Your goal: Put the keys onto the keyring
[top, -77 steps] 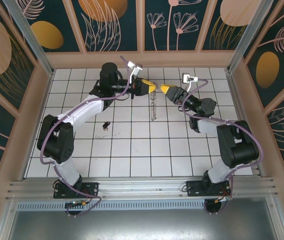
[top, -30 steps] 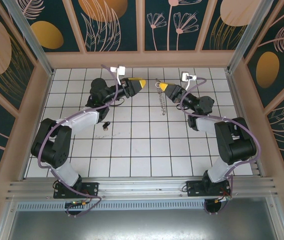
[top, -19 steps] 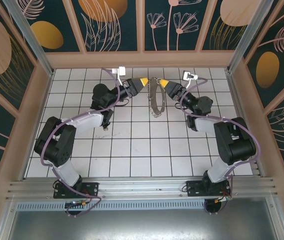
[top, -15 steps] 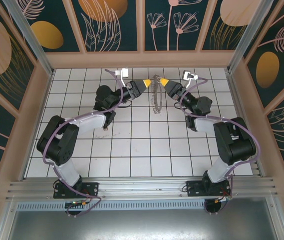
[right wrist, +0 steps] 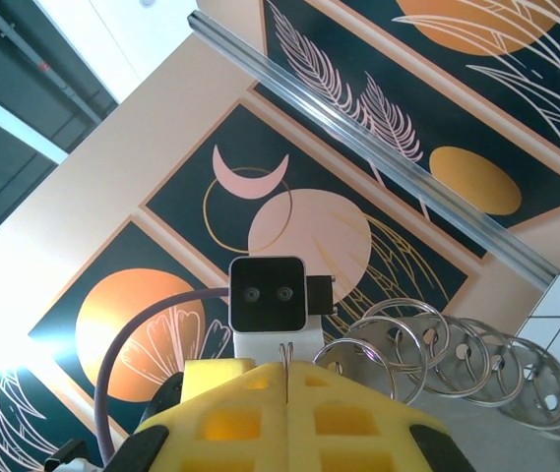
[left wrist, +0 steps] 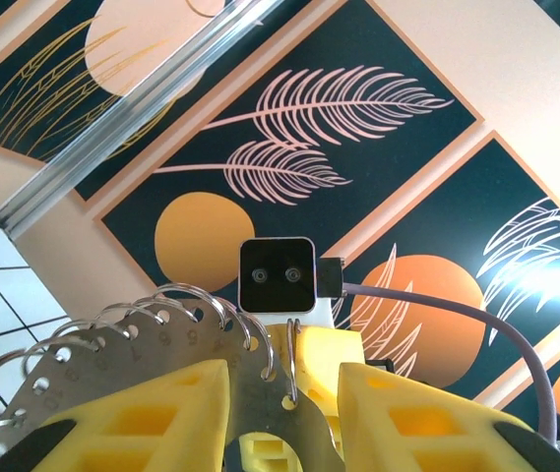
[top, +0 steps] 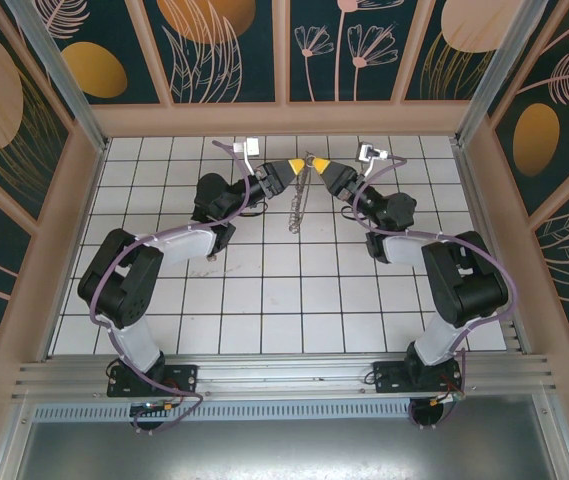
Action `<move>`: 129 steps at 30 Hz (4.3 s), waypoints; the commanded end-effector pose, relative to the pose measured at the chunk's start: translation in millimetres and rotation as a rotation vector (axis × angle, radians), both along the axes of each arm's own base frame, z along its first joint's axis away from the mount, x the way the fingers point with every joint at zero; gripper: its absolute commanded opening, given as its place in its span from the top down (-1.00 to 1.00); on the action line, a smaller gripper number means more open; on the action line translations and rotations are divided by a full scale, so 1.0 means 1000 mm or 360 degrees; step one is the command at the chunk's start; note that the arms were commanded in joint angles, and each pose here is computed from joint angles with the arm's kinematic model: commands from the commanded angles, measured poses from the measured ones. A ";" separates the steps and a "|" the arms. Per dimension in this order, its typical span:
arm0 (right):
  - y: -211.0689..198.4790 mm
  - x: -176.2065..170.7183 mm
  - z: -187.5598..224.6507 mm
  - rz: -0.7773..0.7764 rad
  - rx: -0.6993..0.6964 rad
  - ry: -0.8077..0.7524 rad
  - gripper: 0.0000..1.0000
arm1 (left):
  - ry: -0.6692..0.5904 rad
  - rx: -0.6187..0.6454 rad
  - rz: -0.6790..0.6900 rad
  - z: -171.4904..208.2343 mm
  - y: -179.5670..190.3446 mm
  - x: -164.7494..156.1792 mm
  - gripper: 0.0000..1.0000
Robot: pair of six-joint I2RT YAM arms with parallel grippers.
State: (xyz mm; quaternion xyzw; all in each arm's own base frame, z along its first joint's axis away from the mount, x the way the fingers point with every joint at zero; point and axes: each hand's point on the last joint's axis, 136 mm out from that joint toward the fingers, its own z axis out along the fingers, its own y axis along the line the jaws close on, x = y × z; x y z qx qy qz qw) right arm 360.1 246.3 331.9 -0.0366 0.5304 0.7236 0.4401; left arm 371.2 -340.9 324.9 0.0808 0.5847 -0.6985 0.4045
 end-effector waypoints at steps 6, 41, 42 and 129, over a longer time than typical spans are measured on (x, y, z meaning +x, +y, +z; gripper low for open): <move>0.001 -0.013 0.033 0.0015 0.0115 -0.0223 1.00 | -0.0062 -0.0056 -0.0020 0.010 -0.005 -0.005 0.34; 0.006 -0.011 0.027 0.0027 0.0109 -0.0203 1.00 | -0.0059 -0.0069 -0.0041 0.003 -0.009 -0.007 0.63; 0.006 -0.011 0.027 0.0026 0.0109 -0.0200 1.00 | -0.0064 -0.0074 -0.0038 0.004 -0.009 -0.008 0.65; -0.083 -0.018 -0.043 -0.0459 -0.0433 0.0073 0.08 | -0.1036 0.0796 0.0090 0.032 -0.004 -0.031 1.00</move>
